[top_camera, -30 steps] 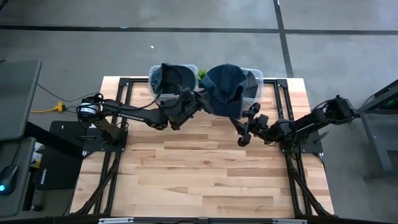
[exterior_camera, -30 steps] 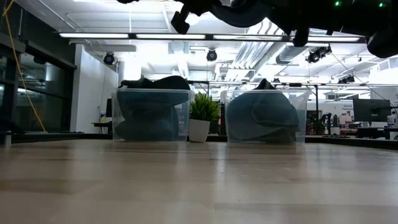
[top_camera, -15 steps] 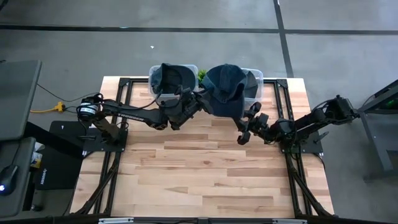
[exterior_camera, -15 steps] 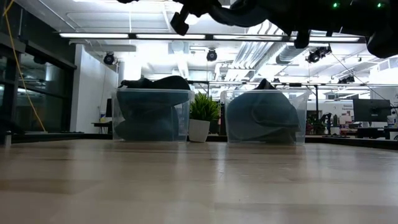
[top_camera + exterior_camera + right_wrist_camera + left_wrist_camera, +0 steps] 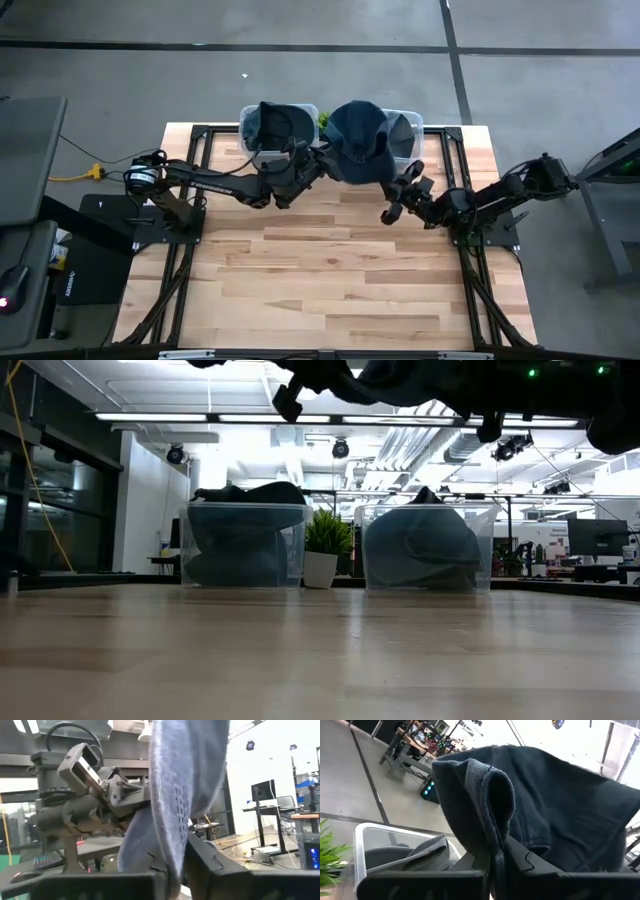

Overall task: Pick & Place hat
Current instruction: Put the blue cap into the left transparent bin

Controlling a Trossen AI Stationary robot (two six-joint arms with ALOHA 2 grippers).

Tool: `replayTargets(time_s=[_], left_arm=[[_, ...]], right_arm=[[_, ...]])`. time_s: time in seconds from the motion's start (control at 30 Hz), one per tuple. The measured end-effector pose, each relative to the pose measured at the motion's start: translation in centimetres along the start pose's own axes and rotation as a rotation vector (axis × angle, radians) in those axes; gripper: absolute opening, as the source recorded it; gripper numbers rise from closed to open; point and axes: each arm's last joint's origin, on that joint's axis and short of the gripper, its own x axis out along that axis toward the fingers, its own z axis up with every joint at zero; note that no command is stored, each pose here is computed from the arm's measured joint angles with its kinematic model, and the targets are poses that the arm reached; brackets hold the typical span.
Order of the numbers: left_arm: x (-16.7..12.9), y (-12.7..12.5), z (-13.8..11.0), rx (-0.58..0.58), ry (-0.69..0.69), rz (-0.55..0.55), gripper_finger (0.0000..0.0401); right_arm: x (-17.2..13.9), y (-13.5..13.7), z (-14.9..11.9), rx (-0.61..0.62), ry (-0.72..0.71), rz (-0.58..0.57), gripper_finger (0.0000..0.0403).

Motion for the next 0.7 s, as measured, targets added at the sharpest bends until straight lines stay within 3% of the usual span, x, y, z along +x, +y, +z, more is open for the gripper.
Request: replayTargets(time_s=[0.13,0.3,0.5,0.7], left_arm=[[0.00,0.01,-0.01,0.002,-0.001,0.003,0.0010],[0.00,0.03,-0.06,0.007,0.004,0.002,0.0011],[-0.03,0.18,-0.87,0.044,0.072,-0.023,0.0044],[0.00,0.15,-0.83,0.049,0.094,-0.045,0.0043]], right_arm=[[0.00,-0.04,0.11,-0.001,-0.006,-0.006,0.0008],[-0.01,-0.05,0.04,-0.006,0.001,-0.016,0.0006],[-0.02,0.22,-0.28,-0.020,0.021,0.037,0.0005],[0.00,0.19,-0.29,-0.019,0.025,0.028,0.0005]])
